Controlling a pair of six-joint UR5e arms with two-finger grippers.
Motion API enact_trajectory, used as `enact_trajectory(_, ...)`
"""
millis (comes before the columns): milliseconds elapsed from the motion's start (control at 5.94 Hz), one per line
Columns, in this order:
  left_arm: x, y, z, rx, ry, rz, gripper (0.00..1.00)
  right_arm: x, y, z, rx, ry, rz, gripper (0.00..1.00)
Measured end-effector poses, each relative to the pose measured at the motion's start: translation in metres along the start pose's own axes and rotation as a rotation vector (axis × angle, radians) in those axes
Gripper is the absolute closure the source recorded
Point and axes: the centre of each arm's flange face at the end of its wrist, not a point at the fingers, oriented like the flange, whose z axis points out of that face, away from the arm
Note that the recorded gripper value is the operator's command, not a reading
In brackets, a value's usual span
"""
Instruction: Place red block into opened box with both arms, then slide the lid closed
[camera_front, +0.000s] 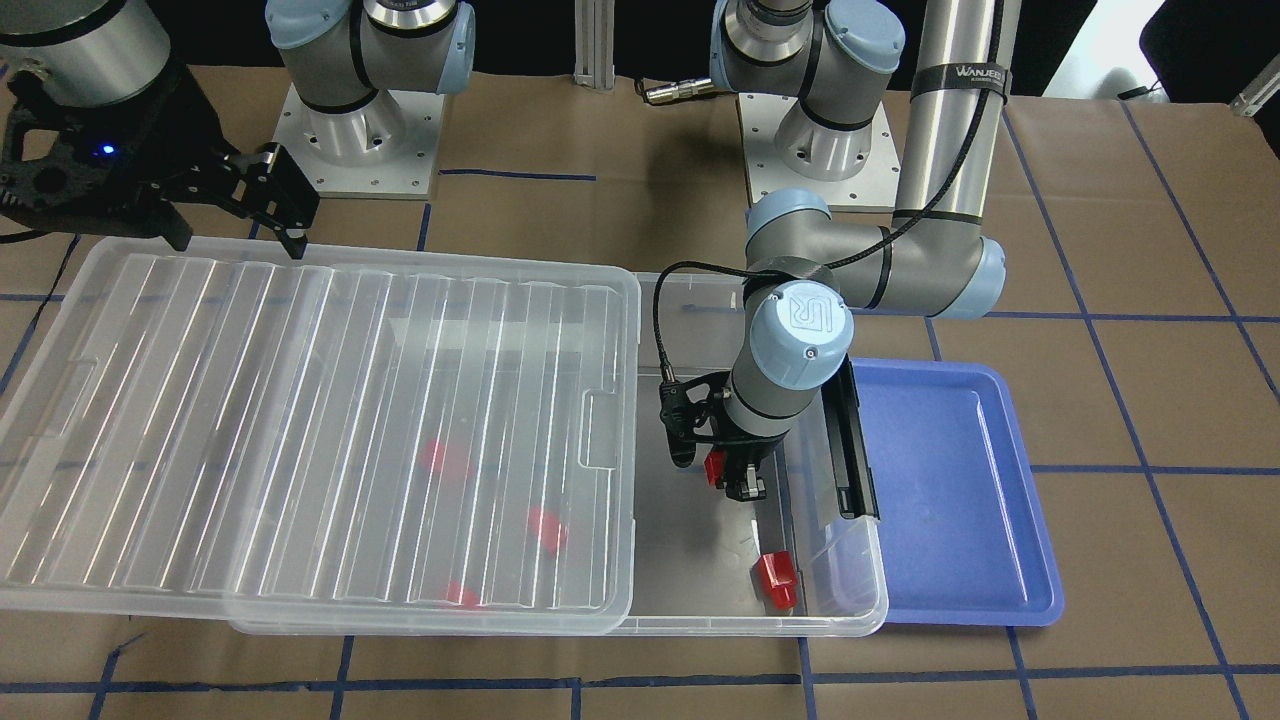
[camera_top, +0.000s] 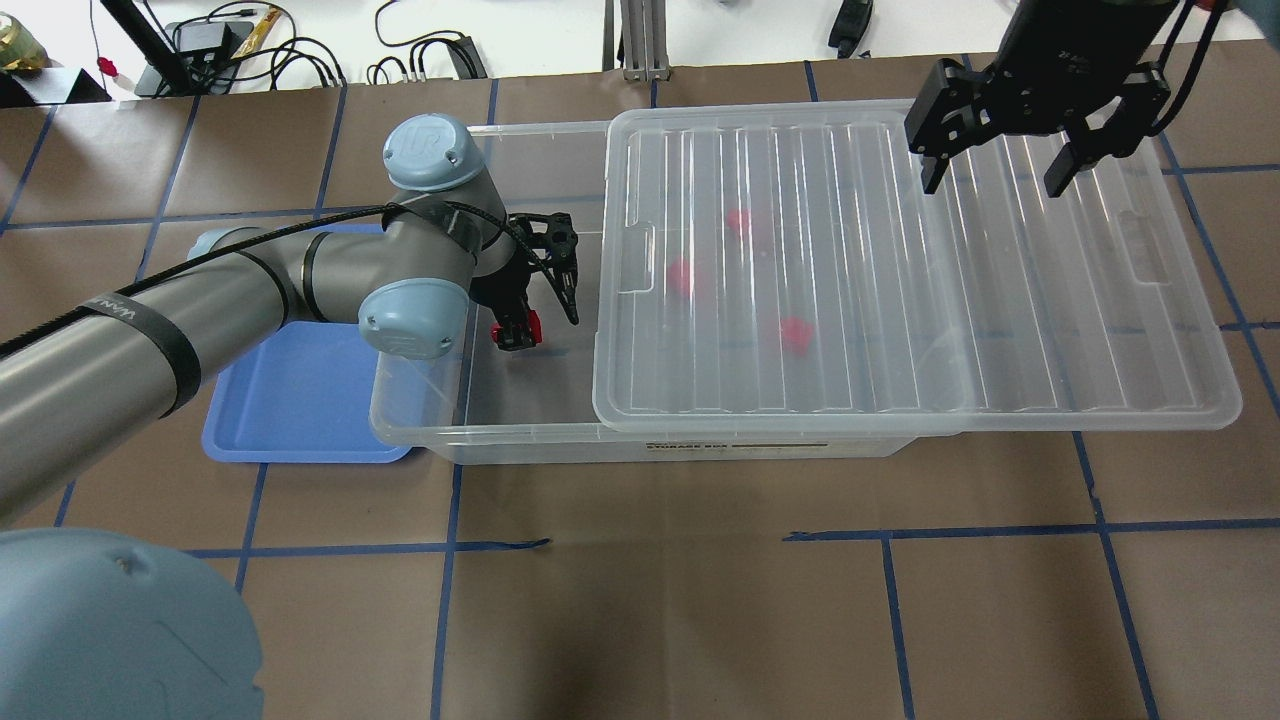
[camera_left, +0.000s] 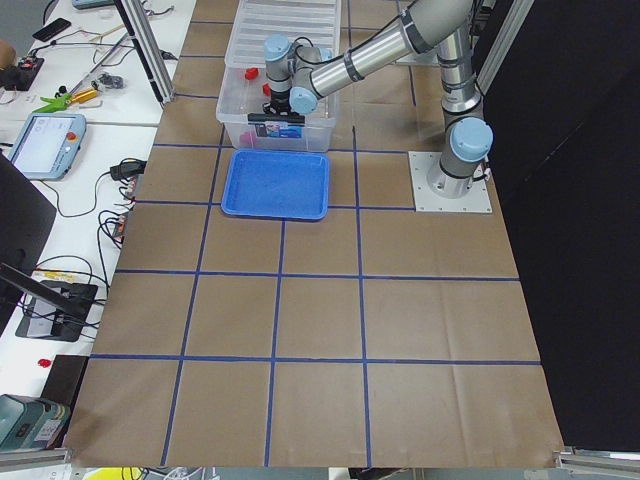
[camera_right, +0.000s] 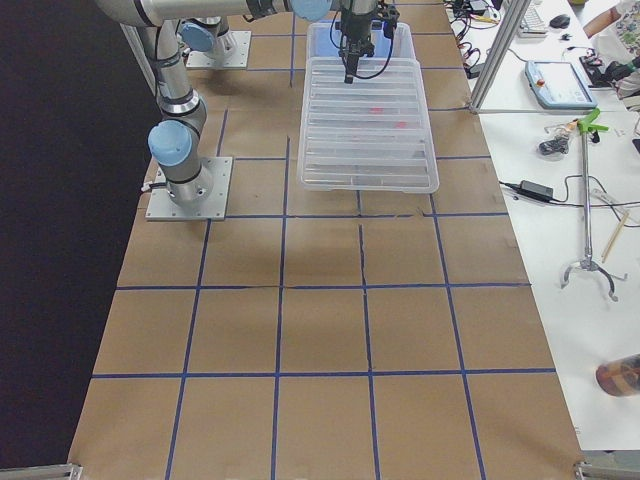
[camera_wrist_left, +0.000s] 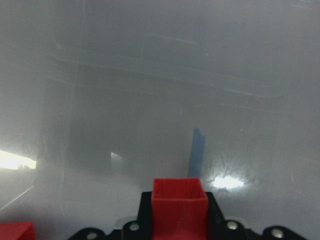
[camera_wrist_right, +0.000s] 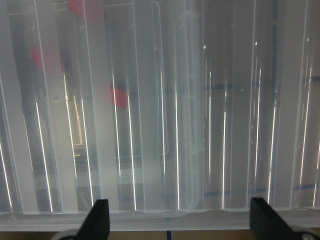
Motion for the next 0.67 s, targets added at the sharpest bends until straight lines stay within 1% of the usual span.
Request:
enact_trajectory(168,0.0,0.001,-0.003,-0.002,-0.007,-0.003,0.01,0.026,-0.01,0.004,-0.005,-0.003,0.013,0.0)
enact_trajectory(337,0.001,0.001,-0.015,-0.006,-0.002,-0.007,0.01,0.049,-0.02,0.01,-0.012,0.0,0.01,0.0)
enact_trajectory(505,0.004,0.001,-0.047,-0.012,0.017,-0.012,0.01,0.082,-0.031,0.016,-0.017,0.012,-0.01,0.0)
enact_trajectory(674,0.013,0.001,-0.1,-0.019,0.045,-0.026,0.01,0.133,-0.045,0.027,-0.022,0.022,-0.016,0.0)
